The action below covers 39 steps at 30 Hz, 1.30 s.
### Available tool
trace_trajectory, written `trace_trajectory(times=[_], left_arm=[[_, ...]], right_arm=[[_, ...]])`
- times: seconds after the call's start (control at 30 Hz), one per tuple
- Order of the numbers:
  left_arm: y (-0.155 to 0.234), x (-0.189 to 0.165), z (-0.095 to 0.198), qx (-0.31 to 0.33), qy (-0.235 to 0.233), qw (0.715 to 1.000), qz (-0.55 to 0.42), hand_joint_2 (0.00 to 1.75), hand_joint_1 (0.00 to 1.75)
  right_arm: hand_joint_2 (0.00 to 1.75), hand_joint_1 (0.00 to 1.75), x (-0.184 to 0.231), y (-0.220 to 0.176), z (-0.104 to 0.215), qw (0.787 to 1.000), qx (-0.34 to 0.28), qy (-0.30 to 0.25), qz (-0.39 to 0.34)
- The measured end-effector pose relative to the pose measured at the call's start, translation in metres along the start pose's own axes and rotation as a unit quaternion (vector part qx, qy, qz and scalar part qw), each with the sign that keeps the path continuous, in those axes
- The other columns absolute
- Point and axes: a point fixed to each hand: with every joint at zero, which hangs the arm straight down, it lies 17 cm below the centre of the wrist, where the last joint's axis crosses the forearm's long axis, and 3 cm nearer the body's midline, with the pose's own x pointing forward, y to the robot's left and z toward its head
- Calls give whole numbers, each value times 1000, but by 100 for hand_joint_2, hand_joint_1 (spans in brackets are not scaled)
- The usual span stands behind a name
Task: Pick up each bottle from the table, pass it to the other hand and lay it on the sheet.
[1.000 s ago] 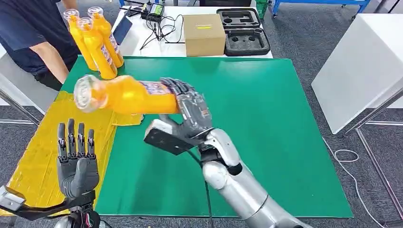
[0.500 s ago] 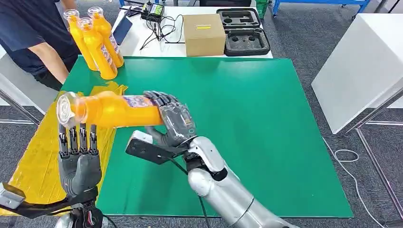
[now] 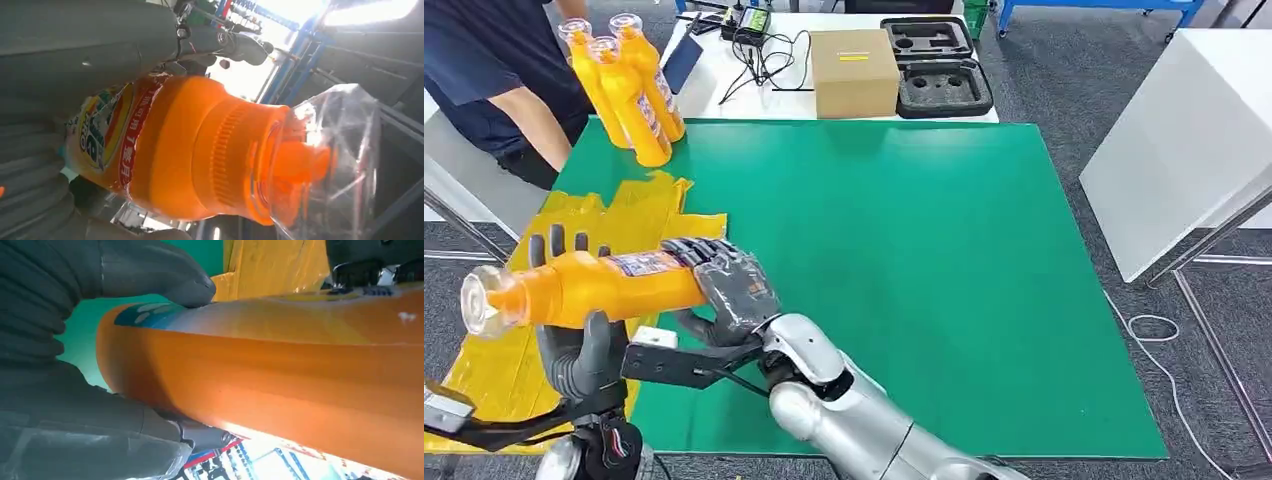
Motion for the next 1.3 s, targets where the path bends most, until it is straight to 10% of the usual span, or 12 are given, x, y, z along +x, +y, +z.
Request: trace_trajectory(times=[1.3], left_arm=[[18, 5, 19, 35, 6, 999, -12, 175, 0]], right_arm=[[175, 175, 37, 38, 23, 997, 20, -61, 39]])
